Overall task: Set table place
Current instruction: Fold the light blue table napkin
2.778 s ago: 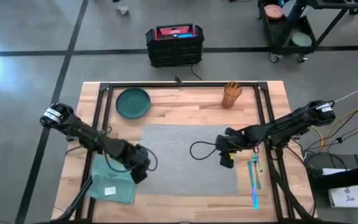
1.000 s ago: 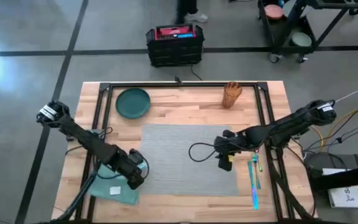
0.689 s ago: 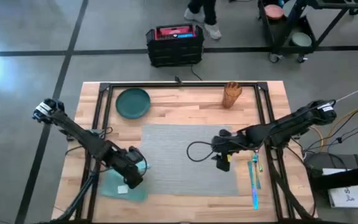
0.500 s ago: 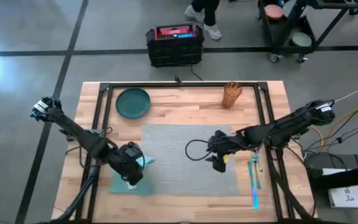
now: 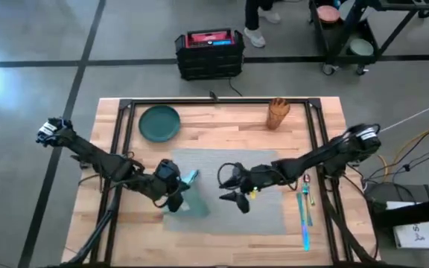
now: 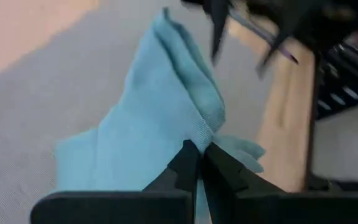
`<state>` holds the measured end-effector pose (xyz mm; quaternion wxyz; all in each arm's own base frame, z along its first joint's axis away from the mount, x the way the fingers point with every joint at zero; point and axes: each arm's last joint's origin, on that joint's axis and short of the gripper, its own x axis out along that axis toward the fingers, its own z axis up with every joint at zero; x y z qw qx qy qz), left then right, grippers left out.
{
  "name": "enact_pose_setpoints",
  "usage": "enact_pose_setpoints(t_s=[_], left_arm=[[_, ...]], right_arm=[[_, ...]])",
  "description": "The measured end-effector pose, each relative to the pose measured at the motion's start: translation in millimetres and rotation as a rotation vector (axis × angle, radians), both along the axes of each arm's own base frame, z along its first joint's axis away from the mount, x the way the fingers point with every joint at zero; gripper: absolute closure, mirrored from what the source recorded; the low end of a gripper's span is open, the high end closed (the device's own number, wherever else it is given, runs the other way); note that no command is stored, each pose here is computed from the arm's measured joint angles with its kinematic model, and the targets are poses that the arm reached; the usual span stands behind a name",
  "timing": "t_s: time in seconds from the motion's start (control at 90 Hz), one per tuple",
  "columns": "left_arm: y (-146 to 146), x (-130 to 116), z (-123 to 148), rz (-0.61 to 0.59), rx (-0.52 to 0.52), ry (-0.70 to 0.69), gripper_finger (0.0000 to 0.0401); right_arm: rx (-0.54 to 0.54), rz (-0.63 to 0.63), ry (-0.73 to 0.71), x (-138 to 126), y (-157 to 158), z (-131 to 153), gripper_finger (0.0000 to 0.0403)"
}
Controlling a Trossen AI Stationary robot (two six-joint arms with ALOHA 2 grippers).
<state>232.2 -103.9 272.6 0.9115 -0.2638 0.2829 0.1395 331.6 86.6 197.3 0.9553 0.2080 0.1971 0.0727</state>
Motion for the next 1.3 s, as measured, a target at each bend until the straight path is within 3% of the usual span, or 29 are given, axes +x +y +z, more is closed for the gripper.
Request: enact_pose_setpoints(t_s=[0.322,0.456,0.822,0.989,1.078,1.3], left_arm=[[8,13,-6,0.040,0.046,-0.005,0.0401],[8,14,-4,0.028,0.053,-0.024,0.0400],[8,15,-2,0.025,0.077,-0.042,0.0400],[8,15,-2,0.030,0.091,-0.049,0.0400],[9,15,-2,0.032,0.099,-0.050,0.0399],[9,15,-1,0.031,0.101,-0.051,0.0399]], right_arm=[[-0.037,-0.041,0.109,20,1,-13,0.0222],[-0.053,-0.045,0.083,23,-2,-9,0.0240],[-0.043,-0.054,0.082,27,-3,-13,0.0314],[-0.065,-0.055,0.094,29,-5,-20,0.0373],[-0.124,-0.031,0.098,28,-6,-22,0.0397],[-0.316,-0.082,0.175,11,-13,-3,0.0402]])
